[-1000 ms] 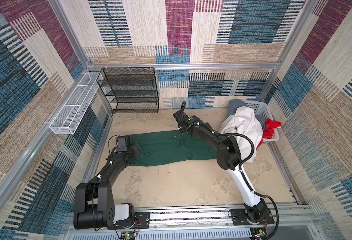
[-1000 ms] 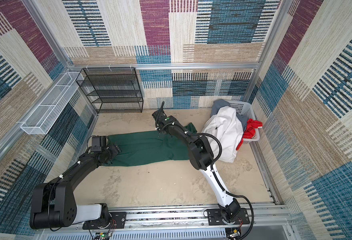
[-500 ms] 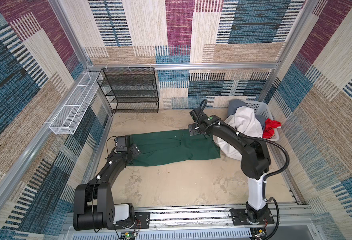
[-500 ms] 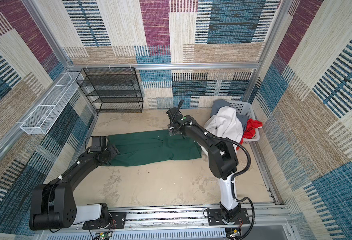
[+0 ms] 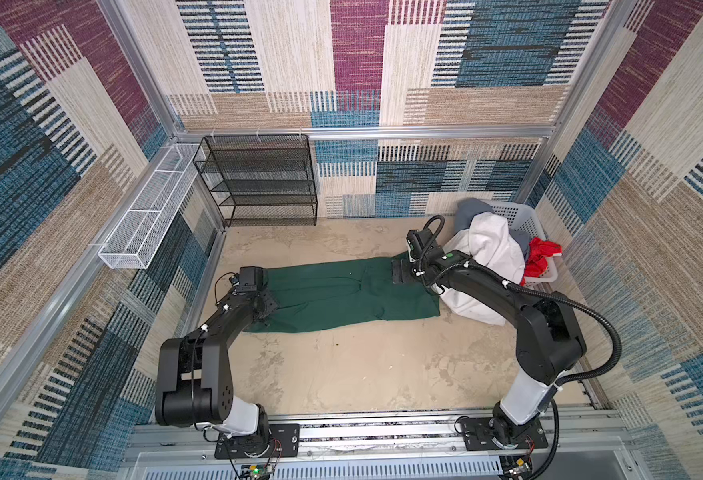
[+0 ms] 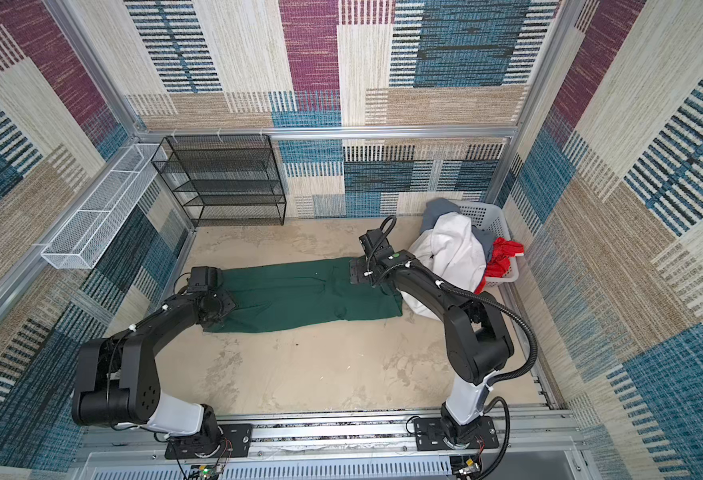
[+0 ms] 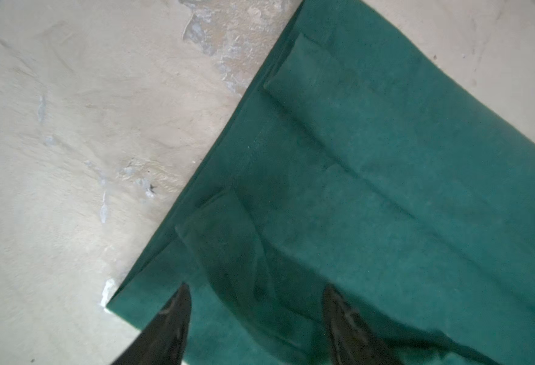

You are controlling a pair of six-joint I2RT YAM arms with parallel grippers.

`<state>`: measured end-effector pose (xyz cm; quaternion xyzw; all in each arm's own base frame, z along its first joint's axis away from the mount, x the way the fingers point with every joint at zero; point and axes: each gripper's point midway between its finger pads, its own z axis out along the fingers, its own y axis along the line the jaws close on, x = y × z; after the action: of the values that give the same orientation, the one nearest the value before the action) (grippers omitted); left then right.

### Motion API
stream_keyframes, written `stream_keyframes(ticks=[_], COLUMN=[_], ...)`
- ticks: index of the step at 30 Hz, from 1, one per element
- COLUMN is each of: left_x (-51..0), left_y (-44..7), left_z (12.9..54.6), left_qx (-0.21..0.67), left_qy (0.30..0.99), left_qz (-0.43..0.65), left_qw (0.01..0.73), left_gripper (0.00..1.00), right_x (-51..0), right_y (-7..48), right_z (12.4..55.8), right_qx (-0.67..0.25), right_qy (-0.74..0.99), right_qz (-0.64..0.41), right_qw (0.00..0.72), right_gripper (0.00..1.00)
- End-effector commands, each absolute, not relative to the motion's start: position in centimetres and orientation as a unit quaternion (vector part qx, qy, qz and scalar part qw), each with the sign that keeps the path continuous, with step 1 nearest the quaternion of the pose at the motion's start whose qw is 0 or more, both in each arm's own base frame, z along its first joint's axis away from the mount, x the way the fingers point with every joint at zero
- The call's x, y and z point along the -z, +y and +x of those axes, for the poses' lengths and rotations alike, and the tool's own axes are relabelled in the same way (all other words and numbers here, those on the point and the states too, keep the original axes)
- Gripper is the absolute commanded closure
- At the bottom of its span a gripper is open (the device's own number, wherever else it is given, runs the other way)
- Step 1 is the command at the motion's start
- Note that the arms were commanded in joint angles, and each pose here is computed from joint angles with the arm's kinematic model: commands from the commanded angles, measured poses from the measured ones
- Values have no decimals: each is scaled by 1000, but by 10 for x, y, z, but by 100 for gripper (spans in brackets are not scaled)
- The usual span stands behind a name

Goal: Fold and stack the t-shirts
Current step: 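Grasp both ends of the green strip, left and right grippers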

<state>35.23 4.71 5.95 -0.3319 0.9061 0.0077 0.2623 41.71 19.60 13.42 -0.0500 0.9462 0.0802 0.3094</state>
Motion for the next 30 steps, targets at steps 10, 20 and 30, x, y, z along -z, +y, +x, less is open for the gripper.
stream_keyframes(ticks=[10,20,30], left_x=[-63,-90,-60], left_y=[52,48,35], left_z=[368,327,344], left_qx=[-25,-9,23], left_qy=[911,897,905], left_qz=[-327,-343,-356], left_qw=[249,280,233], left_gripper=[53,41,39], right_x=[-138,-149,-157], right_y=[183,191,194], right_z=[419,422,417], right_qx=[-91,-108,-132], right_qy=[939,934,927], right_qz=[-34,-40,-36], right_qw=[330,338,350], right_gripper=[1,1,2])
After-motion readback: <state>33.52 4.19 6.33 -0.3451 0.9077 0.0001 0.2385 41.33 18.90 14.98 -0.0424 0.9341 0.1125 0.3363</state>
